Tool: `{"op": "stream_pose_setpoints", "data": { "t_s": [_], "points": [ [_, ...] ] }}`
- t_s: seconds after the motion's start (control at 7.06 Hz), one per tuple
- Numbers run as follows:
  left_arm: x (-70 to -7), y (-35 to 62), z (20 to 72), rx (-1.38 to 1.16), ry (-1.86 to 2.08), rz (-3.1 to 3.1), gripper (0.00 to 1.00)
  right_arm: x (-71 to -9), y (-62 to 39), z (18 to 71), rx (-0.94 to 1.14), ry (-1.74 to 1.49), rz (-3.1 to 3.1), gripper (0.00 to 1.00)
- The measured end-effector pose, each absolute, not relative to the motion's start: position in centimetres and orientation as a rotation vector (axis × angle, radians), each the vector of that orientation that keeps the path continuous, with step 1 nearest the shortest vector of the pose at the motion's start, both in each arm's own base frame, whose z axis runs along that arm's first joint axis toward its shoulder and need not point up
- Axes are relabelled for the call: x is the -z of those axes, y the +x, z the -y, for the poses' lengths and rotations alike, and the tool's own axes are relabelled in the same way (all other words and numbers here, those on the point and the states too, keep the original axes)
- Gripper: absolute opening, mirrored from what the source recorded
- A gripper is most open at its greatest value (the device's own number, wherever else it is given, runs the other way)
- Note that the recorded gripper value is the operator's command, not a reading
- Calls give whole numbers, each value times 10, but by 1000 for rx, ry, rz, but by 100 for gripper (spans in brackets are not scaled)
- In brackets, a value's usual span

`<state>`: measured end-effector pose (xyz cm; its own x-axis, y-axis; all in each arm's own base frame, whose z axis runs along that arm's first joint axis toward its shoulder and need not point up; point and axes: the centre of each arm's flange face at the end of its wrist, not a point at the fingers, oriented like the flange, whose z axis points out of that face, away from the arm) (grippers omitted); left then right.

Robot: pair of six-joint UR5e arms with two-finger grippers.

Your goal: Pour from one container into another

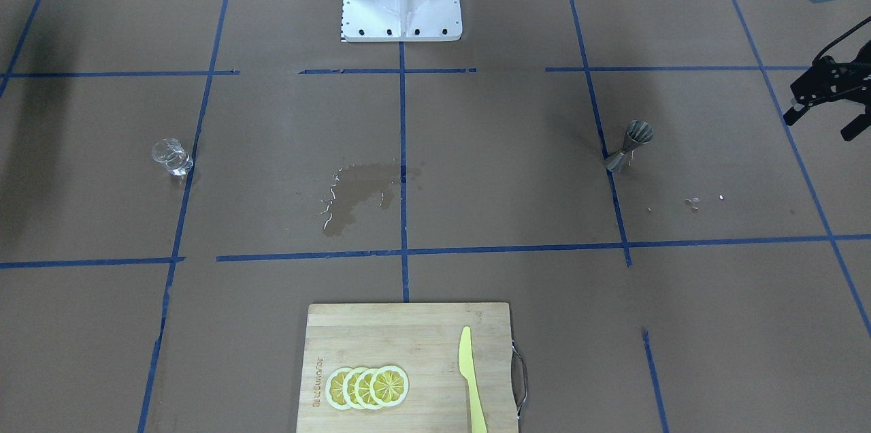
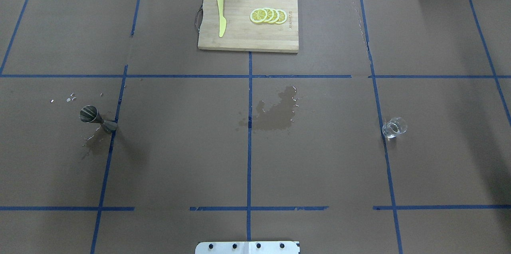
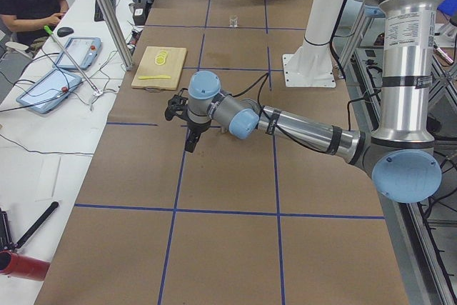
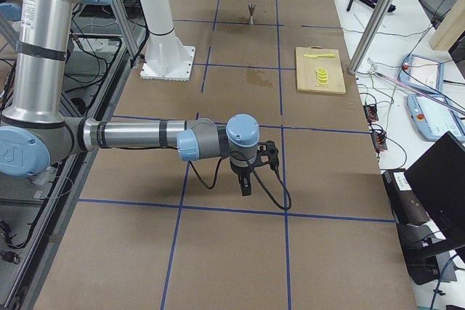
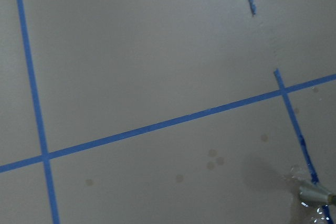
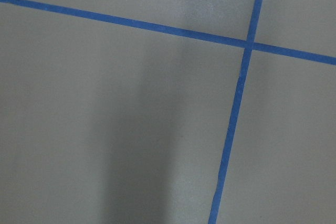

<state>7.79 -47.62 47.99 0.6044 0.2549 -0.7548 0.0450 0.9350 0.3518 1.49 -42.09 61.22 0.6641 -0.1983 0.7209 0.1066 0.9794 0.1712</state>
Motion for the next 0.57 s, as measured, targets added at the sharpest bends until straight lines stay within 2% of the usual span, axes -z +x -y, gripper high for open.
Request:
{"op": "stream_pose_setpoints", "data": {
  "t_s": [0.57],
  "points": [
    [-435,166,422,-126,508,-906,100,-605,11,423,185,127,835,100]
  ]
}}
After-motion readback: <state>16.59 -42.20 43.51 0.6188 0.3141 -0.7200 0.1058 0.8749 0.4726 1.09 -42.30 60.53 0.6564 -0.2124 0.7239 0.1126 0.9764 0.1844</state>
